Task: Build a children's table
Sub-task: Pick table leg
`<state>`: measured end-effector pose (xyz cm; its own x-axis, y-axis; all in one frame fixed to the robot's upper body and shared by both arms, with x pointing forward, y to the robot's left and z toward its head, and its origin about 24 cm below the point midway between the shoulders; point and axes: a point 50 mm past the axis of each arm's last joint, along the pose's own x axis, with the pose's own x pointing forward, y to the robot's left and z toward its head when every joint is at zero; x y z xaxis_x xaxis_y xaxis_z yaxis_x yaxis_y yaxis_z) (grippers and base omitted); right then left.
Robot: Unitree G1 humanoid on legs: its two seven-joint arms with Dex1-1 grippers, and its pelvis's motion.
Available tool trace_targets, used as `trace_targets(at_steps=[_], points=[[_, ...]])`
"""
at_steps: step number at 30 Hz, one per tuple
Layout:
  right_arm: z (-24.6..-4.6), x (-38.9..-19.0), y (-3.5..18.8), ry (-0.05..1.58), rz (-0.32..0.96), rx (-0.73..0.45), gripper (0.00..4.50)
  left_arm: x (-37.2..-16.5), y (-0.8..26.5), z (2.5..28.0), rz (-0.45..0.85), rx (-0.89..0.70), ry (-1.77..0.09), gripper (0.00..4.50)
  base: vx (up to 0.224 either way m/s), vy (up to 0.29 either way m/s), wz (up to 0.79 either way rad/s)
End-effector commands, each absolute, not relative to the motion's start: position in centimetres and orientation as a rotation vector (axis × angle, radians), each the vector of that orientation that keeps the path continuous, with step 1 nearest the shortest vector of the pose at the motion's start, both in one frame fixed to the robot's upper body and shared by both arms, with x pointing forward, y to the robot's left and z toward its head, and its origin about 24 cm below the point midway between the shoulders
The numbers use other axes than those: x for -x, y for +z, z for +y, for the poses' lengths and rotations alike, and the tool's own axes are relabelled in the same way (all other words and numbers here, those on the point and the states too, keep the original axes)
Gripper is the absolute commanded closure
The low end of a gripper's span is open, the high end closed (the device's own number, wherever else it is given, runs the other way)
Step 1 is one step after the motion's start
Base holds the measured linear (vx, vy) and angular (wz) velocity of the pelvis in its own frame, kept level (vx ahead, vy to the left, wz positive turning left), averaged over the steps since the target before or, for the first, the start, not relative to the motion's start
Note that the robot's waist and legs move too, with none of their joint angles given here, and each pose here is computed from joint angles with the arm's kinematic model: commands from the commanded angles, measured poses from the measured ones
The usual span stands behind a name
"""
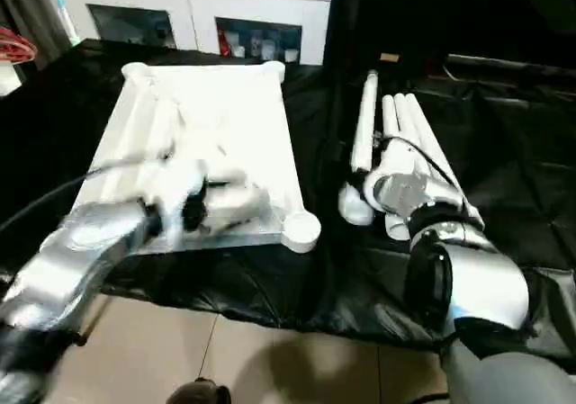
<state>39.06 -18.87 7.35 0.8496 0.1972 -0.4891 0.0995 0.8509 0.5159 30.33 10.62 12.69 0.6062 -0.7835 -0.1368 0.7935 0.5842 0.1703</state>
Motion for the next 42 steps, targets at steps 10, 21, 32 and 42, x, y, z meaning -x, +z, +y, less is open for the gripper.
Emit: trace_targets(at_steps=[10, 21, 32, 42], points=[[-18.8, -37.4, 11.0, 0.584, 0.148, -0.679, 2.61, -33.2, 15.4, 8.4, 0.002, 0.123, -0.775, 0.0, 0.0, 0.0, 0.0], [-17.7, -30.4, 13.0, 1.007, 0.022, -0.617, 2.62, -33.9, 16.4, 4.3, 0.162, 0.578, -0.931, 0.0, 0.0, 0.0, 0.0], [-16.4, -28.9, 12.9, 1.059, 0.065, -0.575, 2.62, -33.1, 18.1, 3.2, 0.141, 0.669, -1.058, 0.36, 0.0, 0.0, 0.0], [-16.4, -28.8, 12.6, 1.042, 0.086, -0.585, 2.62, -33.0, 18.5, 3.7, 0.121, 0.743, -1.066, 1.32, 0.0, 0.0, 0.0]])
